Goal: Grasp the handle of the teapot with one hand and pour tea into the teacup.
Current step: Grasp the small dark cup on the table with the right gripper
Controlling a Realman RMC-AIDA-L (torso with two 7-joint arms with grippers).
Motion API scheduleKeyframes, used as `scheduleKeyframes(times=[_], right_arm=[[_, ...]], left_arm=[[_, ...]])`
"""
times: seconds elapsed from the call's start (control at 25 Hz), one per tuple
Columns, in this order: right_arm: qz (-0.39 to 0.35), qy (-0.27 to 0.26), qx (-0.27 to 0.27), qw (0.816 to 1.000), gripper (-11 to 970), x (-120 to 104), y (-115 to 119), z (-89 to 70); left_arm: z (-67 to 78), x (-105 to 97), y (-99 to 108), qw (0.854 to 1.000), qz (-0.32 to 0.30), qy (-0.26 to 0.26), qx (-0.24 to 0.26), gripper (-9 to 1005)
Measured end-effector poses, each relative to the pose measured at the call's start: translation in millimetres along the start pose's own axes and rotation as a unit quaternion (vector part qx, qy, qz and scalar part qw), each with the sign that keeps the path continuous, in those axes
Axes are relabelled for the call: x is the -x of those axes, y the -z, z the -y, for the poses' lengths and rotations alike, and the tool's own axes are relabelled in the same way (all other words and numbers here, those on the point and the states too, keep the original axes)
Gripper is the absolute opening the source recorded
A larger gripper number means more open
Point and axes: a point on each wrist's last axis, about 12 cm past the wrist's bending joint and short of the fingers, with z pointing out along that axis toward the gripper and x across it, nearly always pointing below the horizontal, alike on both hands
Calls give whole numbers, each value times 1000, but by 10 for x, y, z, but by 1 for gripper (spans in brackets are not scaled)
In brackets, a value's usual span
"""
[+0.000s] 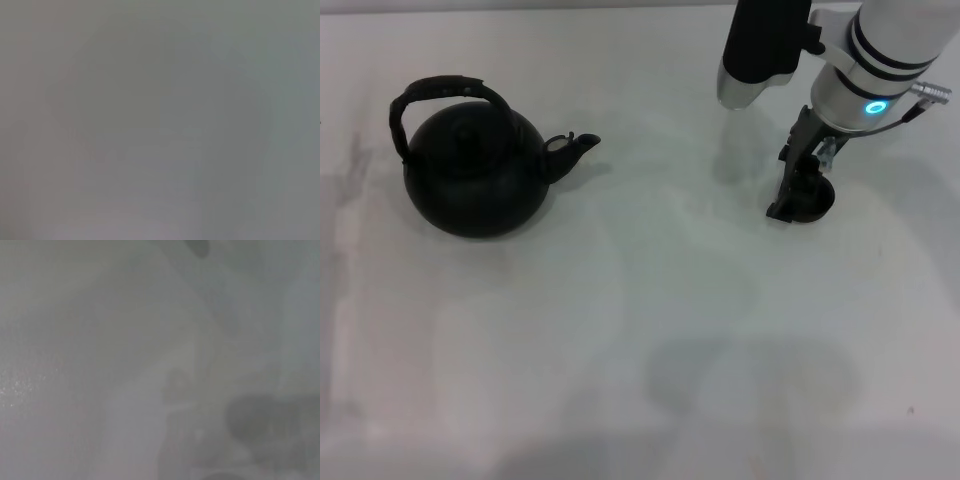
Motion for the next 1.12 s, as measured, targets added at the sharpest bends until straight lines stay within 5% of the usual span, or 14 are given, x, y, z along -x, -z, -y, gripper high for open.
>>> scheduleKeyframes(times=[1.12], right_arm=[[-16, -30, 23, 999, 817, -193, -15, 13]], left_arm=[[-23, 15, -13, 1000, 3, 10, 1, 877]])
